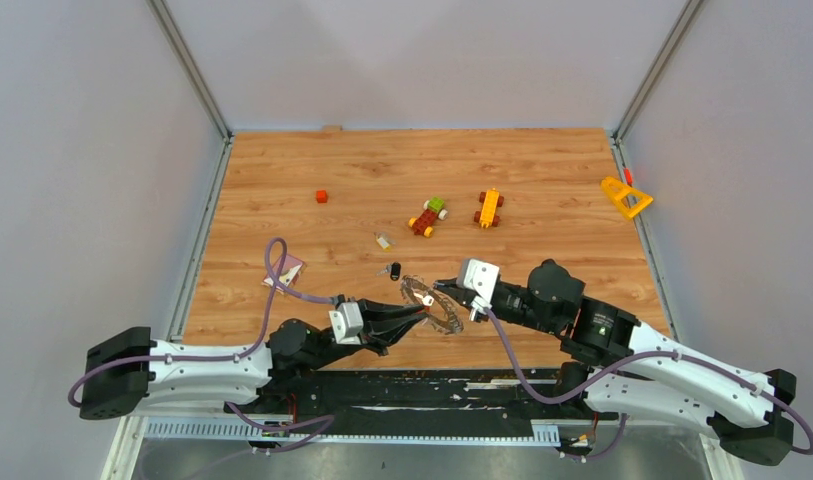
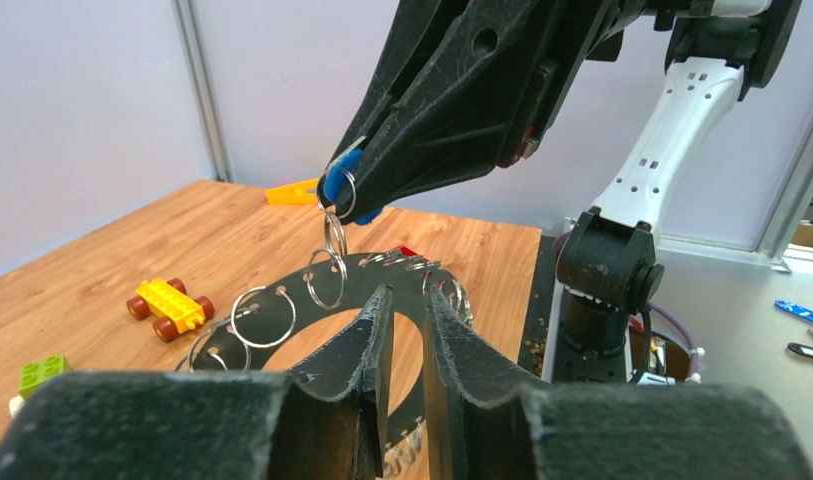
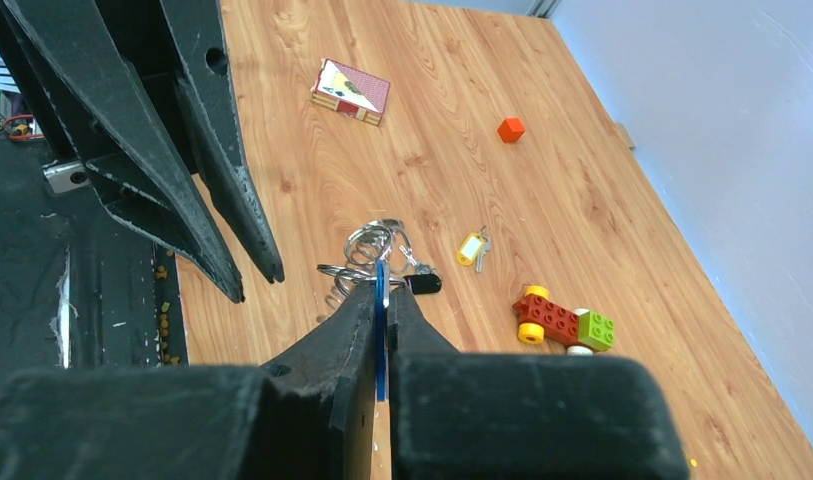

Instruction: Remove the keys from the keyring

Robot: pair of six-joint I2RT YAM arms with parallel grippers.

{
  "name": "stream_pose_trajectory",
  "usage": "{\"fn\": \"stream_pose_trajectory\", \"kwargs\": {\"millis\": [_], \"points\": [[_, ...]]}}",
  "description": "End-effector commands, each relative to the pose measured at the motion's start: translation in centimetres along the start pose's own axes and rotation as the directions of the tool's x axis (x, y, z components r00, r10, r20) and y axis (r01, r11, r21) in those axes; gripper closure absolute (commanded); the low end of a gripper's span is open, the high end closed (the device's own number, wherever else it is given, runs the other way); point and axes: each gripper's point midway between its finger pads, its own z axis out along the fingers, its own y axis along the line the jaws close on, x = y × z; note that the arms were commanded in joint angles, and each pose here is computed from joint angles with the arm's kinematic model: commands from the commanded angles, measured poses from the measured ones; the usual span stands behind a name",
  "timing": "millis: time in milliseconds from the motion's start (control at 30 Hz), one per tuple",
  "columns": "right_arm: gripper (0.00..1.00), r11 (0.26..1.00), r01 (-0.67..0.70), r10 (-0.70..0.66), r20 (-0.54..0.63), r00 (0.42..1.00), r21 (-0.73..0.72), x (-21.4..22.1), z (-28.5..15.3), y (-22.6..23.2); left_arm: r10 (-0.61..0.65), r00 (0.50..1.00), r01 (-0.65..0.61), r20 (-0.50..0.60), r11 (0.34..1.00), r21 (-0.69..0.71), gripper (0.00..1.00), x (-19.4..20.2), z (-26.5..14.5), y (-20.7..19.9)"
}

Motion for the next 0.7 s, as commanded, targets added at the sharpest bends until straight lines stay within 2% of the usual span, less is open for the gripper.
{"fn": "stream_pose_trajectory", "kwargs": {"millis": [0,667], "points": [[1.00,0.998,-0.021,0.013,0.149,0.989,0.055,-4.9,-0.8,-1.6,0.012,0.998,-0.012,0.065,1.000,-0.007,0.77,-1.7,0.6,0.2],[1.00,1.000,-0.004,0.009,0.215,0.977,-0.026,-6.1,-1.5,-0.2,0.013,0.996,-0.007,0.084,0.998,-0.070,0.74,-0.9,1.2,1.2]]}}
